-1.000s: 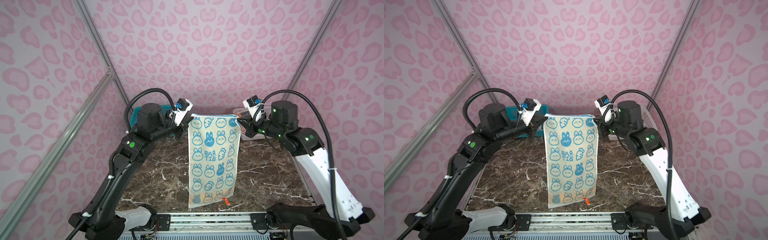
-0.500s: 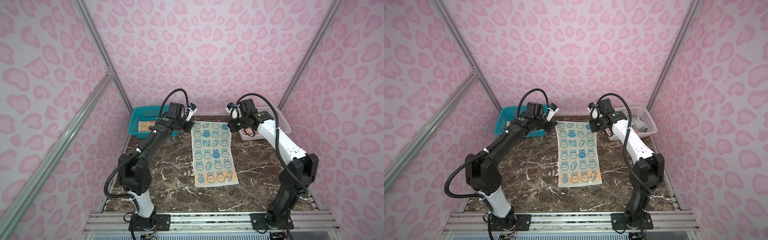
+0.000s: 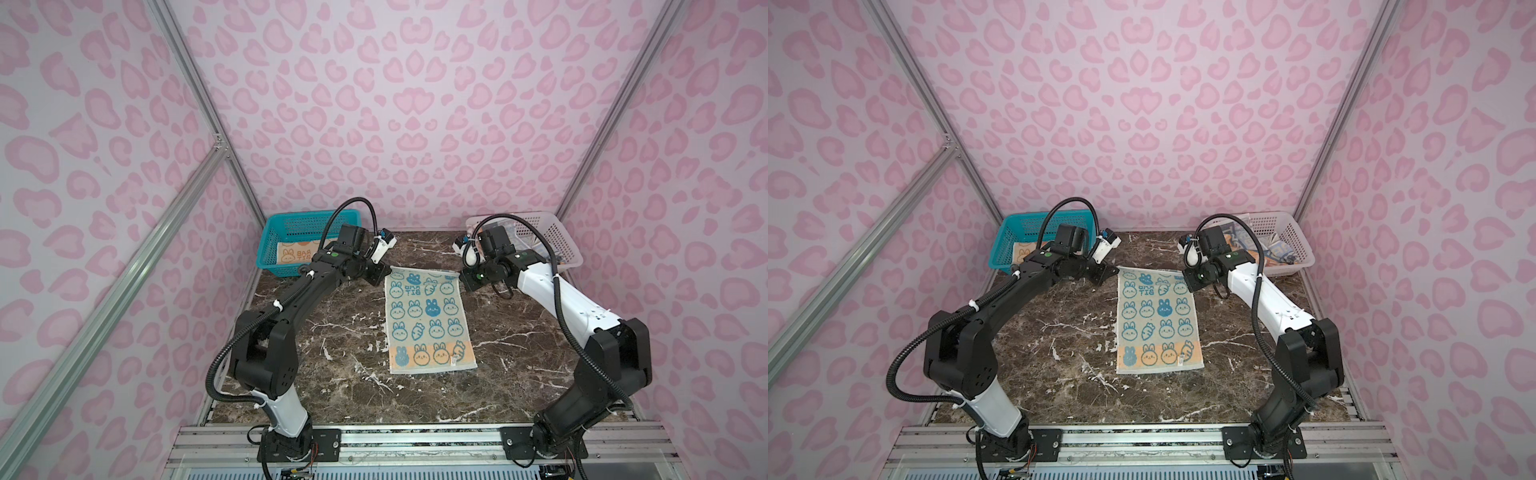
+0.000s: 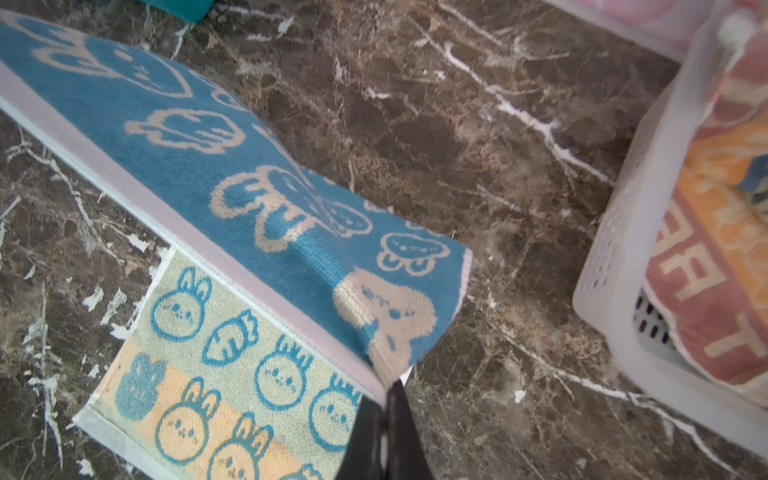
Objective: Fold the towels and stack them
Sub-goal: 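Lift the far edge with both grippers and fold it toward the robot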
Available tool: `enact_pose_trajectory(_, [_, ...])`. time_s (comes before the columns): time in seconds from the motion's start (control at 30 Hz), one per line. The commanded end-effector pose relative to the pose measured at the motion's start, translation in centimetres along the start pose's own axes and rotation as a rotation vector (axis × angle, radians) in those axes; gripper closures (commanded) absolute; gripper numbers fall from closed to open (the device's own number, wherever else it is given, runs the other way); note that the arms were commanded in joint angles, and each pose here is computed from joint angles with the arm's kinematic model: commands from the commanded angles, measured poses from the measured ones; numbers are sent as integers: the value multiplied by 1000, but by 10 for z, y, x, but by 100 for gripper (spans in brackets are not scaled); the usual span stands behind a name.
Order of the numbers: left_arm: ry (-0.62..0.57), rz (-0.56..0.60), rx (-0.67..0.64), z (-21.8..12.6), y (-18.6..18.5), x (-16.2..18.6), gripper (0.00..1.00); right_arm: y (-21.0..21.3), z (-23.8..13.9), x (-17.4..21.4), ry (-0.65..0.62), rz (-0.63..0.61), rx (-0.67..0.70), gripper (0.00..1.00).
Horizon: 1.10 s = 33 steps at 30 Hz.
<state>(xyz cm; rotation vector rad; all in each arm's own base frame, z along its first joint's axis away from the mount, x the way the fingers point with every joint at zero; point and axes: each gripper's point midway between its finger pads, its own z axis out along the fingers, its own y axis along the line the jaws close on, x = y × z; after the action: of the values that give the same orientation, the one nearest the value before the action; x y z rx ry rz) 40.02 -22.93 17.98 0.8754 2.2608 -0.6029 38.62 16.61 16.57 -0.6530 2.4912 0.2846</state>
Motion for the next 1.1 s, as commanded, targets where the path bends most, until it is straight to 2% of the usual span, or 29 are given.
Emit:
enact_pose_trajectory(0.0, [30,-35,9,-2,-10,17,96,-5,3,21,45,-2,46,100])
enact_pose_trajectory(0.17, [107,-51,48,4,-36,50,96,5,5,49,99,-72,64,100])
enact_pose_trajectory(0.37, [169,-74,73,-1,-55,74,97,19,0,68,148,-166,78,100])
enact_pose_trajectory(0.57, [206,-72,88,-11,-69,85,97,30,1,87,186,-164,43,100])
enact_pose_trajectory(0.77, [272,-70,109,-7,-81,103,97,45,1,106,231,-212,26,100])
enact_pose_trajectory(1.07, [243,-63,126,-17,-94,97,97,51,-18,107,207,-256,31,100])
